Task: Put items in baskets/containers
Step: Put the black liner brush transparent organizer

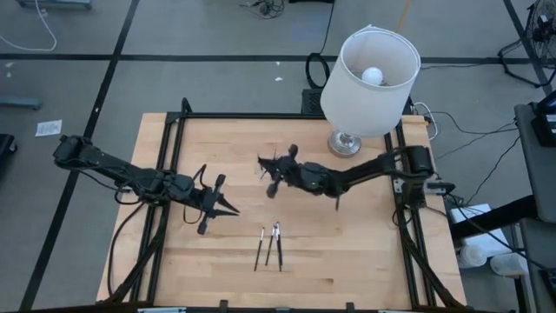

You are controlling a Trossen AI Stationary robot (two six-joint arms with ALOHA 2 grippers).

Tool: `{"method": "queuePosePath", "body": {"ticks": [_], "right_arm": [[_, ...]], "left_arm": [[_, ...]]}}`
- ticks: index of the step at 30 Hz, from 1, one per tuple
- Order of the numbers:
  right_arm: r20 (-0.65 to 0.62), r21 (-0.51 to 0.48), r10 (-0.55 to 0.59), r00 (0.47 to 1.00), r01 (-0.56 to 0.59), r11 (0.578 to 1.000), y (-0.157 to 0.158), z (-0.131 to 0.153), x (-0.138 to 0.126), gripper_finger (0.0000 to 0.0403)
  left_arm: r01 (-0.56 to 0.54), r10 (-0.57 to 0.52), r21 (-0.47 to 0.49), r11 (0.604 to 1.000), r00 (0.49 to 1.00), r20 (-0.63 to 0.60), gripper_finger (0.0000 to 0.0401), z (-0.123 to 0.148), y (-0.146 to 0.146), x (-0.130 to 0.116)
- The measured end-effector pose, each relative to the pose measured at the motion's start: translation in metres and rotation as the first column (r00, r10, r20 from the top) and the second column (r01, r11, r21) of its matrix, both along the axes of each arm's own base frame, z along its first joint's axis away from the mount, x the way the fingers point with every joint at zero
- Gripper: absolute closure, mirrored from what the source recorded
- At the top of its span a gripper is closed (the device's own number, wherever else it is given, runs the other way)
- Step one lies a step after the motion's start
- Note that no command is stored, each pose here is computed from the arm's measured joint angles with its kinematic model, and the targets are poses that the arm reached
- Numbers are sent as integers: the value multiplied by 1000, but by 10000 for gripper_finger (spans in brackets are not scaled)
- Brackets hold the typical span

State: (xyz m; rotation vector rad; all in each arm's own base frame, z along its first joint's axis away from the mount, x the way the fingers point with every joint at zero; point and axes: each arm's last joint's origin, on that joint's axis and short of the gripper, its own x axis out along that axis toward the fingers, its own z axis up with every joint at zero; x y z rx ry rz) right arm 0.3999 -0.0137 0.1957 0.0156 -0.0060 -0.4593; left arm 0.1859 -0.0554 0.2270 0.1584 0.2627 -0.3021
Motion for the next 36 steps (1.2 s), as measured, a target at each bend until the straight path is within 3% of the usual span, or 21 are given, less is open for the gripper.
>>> {"method": "queuePosePath", "body": {"ticks": [11,36], "right_arm": [[-95,72,-115,989,122,990,-18,-29,8,403],[-155,130,-103,983,124,984,-16,-57,13,393]], "left_arm": [[-3,3,3,1000,1000,-6,359,-1,0,0],[-7,7,6,1000,1000,14,359,1,0,0]]}}
